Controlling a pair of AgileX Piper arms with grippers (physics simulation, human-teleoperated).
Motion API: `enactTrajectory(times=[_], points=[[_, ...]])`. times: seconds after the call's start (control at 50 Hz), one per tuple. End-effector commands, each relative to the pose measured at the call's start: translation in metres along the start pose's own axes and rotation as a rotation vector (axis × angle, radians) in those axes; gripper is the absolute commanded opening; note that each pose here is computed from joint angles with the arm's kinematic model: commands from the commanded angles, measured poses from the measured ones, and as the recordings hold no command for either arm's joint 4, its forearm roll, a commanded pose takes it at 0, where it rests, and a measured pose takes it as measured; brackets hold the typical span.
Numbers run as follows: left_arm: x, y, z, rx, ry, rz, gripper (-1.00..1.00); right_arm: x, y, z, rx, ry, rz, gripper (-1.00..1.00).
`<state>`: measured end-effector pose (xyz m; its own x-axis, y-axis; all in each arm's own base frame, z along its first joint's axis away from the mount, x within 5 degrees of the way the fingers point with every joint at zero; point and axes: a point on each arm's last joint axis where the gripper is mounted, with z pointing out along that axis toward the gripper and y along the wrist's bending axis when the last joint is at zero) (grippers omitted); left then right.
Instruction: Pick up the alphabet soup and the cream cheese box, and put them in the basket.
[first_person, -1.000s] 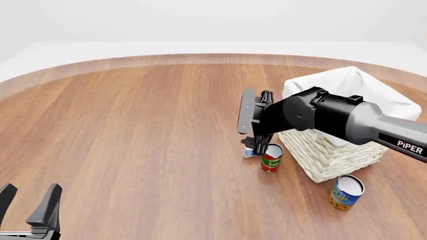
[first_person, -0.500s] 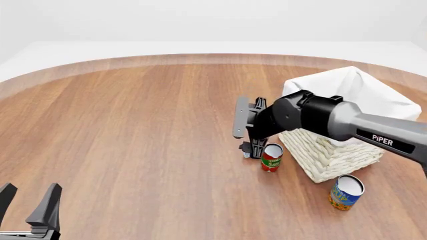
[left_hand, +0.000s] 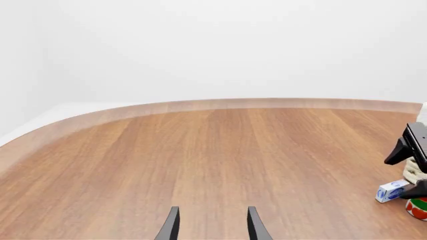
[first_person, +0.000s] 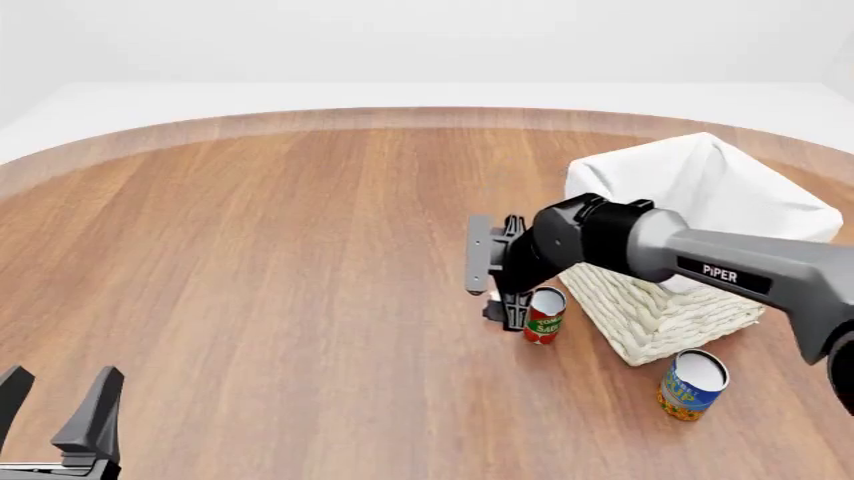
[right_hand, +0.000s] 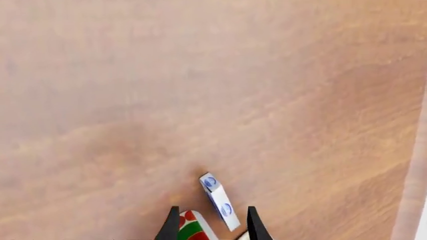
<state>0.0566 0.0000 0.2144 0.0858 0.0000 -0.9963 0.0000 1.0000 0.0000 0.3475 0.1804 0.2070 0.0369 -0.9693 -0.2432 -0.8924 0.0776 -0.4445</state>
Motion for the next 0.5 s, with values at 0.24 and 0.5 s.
enactTrajectory(times=[0.24,0.5], points=[[0.0,0.0,0.0,0.0,0.0,0.0,1.0,0.019,-0.004,0.021,-0.038,0.043,-0.068,1.0],[0.0,0.0,0.0,0.0,0.0,0.0,1.0,0.013,-0.009,0.026,-0.041,0.04,-0.07,1.0]])
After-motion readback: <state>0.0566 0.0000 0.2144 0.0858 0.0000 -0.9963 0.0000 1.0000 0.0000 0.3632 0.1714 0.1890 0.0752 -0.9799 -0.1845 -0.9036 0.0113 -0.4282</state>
